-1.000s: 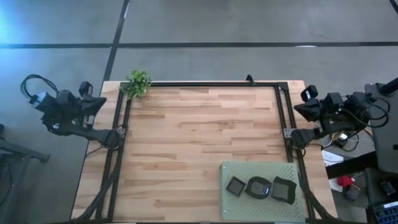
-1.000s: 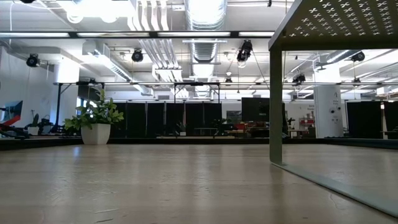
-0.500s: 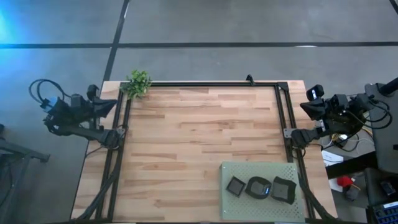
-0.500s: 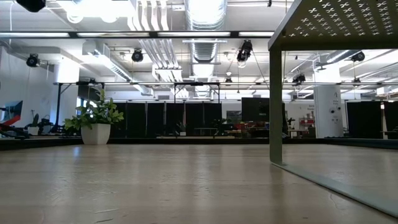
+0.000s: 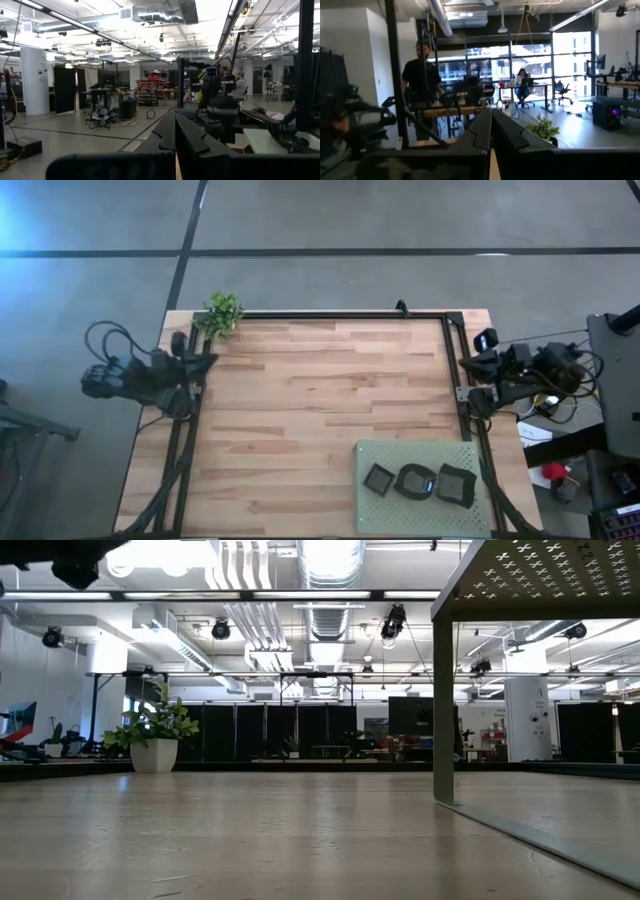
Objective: Pick & Place Mini shaped plates
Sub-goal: Return to Home Position
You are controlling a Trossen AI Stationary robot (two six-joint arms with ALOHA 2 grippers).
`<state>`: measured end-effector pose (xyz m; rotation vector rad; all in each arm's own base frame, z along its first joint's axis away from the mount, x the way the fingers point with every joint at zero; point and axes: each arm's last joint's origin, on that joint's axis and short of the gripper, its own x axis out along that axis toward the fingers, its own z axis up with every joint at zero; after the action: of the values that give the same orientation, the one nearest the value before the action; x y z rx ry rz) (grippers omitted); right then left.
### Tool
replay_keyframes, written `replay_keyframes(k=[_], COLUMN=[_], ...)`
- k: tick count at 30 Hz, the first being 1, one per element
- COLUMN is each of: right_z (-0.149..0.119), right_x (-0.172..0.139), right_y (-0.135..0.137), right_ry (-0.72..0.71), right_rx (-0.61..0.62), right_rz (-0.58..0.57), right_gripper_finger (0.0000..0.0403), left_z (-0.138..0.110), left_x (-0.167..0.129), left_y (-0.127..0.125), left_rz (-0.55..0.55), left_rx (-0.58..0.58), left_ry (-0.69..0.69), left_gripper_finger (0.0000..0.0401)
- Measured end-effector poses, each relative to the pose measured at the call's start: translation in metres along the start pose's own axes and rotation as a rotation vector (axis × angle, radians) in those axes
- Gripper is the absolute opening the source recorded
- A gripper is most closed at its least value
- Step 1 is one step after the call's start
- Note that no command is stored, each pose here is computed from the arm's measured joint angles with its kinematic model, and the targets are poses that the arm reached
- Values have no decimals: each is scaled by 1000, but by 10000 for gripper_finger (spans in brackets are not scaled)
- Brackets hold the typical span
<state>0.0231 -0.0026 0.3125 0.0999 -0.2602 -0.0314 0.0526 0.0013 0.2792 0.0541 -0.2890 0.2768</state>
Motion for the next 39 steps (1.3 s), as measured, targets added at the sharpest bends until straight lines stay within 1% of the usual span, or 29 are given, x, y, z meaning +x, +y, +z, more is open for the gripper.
replay_keyframes(k=[3,8,14,18,21,23,27,35,39], right_z=[-8,-31,-55,-68,-81,-87,-101,-134,-138], right_x=[5,14,23,27,29,31,33,34,35], right_y=[1,3,5,6,7,7,7,7,7], right_ry=[-16,32,22,3,16,6,-15,-14,17], right_rx=[3,-13,-34,-22,-24,-14,-5,10,24], right_rz=[-11,-11,-18,-14,-16,-14,-14,-14,-18], right_gripper_finger=[8,8,8,8,8,8,8,8,8], left_z=[-16,-38,-66,-80,-91,-99,-105,-105,-105], left_x=[3,6,7,8,8,7,6,6,6], left_y=[-5,-10,-16,-19,-20,-21,-22,-22,-22], left_rz=[-3,-8,-14,-11,-10,-12,-16,-16,-17], left_rx=[7,20,-38,-59,-64,-53,-58,-51,-41], left_ry=[16,48,112,91,78,99,159,156,157], left_gripper_finger=[0,0,0,0,0,0,0,0,0])
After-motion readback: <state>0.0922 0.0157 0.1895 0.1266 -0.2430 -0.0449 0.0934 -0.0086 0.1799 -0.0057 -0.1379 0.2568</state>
